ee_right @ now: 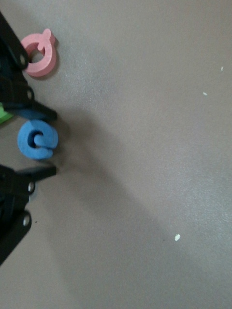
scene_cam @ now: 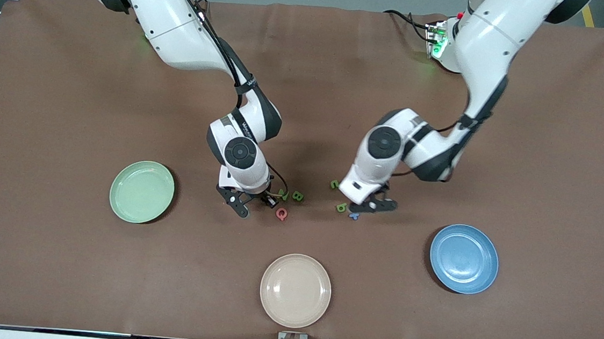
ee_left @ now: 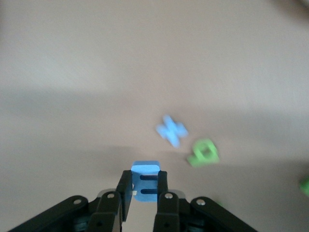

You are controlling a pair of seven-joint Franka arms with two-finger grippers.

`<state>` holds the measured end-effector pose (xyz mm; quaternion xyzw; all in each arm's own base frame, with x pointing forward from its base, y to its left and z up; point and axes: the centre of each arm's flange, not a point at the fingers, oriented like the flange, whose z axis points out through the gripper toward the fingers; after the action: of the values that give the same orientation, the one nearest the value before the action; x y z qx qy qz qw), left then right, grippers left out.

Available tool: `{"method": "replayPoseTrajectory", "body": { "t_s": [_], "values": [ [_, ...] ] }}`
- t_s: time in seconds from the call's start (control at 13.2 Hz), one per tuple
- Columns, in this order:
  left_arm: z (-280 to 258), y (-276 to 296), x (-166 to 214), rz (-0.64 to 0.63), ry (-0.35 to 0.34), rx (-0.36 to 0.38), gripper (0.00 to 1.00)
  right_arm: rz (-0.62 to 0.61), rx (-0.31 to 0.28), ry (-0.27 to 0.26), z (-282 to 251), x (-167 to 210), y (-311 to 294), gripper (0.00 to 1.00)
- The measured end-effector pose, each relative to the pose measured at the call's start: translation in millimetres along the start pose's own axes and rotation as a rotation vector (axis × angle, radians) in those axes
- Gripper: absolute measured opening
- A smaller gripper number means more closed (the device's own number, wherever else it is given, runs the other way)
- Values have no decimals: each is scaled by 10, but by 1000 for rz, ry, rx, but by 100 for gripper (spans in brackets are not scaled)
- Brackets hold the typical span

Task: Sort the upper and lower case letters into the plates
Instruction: 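Drop the m on the blue plate while the right gripper drops C on green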

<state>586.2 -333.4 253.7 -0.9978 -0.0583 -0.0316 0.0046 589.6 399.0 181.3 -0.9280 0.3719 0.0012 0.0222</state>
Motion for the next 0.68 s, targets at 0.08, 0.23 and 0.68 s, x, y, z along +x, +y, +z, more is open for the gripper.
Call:
{"method": "replayPoseTrajectory", "body": {
  "t_s": [0.08,0.23,0.68],
  "values": [
    [-133,-276,227,9,19,1,25,-1,0,5,-7,40,3,34],
    [-286,-898,637,30,46,5,25,-28,-14,13,-25,266,68,34],
    [-57,-1954,1067,97,76,127,25,-263,-72,-20,-981,1729,954,34]
  ]
}}
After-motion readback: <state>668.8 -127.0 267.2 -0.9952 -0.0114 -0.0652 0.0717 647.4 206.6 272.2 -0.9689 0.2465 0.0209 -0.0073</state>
